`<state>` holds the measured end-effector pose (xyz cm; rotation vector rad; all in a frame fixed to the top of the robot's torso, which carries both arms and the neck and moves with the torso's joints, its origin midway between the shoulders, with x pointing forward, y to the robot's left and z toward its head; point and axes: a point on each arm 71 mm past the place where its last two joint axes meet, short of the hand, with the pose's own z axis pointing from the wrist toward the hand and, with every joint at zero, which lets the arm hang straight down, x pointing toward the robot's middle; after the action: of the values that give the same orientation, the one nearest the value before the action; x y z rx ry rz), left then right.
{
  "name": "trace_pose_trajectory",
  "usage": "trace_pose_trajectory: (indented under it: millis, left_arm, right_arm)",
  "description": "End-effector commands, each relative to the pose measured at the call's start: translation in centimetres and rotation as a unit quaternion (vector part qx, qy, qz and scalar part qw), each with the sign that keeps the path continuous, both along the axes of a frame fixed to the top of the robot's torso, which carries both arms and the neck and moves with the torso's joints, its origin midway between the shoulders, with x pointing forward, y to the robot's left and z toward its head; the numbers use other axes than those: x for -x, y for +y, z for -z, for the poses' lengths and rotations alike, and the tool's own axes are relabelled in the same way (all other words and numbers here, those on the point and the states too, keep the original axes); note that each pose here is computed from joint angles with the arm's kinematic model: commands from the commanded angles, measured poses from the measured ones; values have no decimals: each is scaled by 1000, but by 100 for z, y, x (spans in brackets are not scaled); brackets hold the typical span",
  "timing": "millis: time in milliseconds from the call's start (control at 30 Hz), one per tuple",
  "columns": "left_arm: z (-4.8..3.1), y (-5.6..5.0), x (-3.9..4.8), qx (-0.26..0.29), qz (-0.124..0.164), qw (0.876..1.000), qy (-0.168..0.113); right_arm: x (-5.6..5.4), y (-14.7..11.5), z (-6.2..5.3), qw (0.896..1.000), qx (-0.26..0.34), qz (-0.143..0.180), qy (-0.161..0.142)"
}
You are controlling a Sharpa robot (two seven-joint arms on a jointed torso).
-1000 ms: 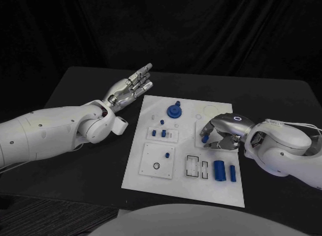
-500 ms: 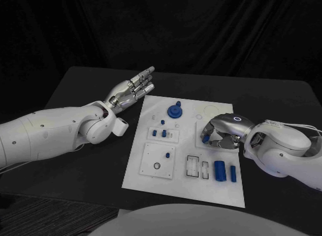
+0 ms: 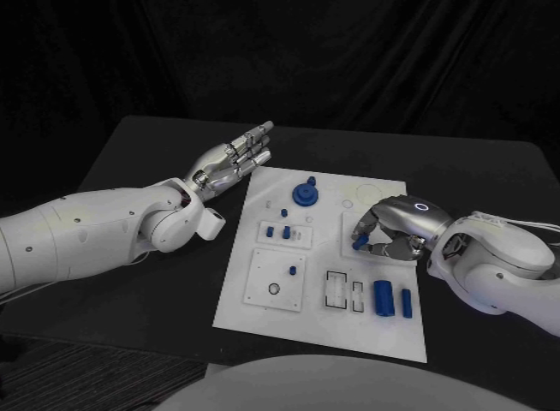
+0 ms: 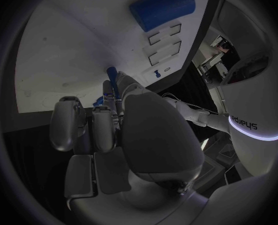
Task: Assemble the parts on the task board
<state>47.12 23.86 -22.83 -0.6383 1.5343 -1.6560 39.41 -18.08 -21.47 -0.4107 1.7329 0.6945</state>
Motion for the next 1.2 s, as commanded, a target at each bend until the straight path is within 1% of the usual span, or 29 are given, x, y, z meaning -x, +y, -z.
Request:
trace_pose_trajectory:
  millis: [33, 200, 267, 367, 467, 567, 633, 867, 1000, 1200]
  left_arm:
    - [-21, -17, 16, 15, 12, 1000, -12]
    - [-16, -21, 15, 14, 12, 1000, -10]
    - [-14, -25, 16, 14, 13, 1000, -9]
    - [-12, -36, 16, 15, 15, 1000, -8]
    - [-10, -42, 17, 15, 17, 1000, -7]
    - [-8, -48, 18, 15, 19, 1000, -5]
    - [-8, -53, 18, 16, 20, 1000, -5]
    - [-5, -65, 16, 15, 21, 1000, -4]
    - [-3, -74, 10, 15, 21, 1000, -4]
    - [1, -89, 2, 15, 23, 1000, -3]
  right_arm:
    - [15, 9, -123, 999, -21, 6, -26]
    - [55, 86, -334, 999, -32, -7, -43]
    - [88, 142, -386, 998, -36, -16, -46]
    - [160, 291, -441, 997, -41, -41, -43]
    - [206, 473, -448, 996, -37, -68, -35]
    - [235, 698, -395, 995, -22, -99, -24]
    - [245, 770, -365, 994, -14, -110, -23]
    - [304, 1139, -171, 986, 19, -160, -28]
    - [328, 1299, -91, 983, 23, -178, -32]
    - [352, 1460, -23, 980, 28, -193, -37]
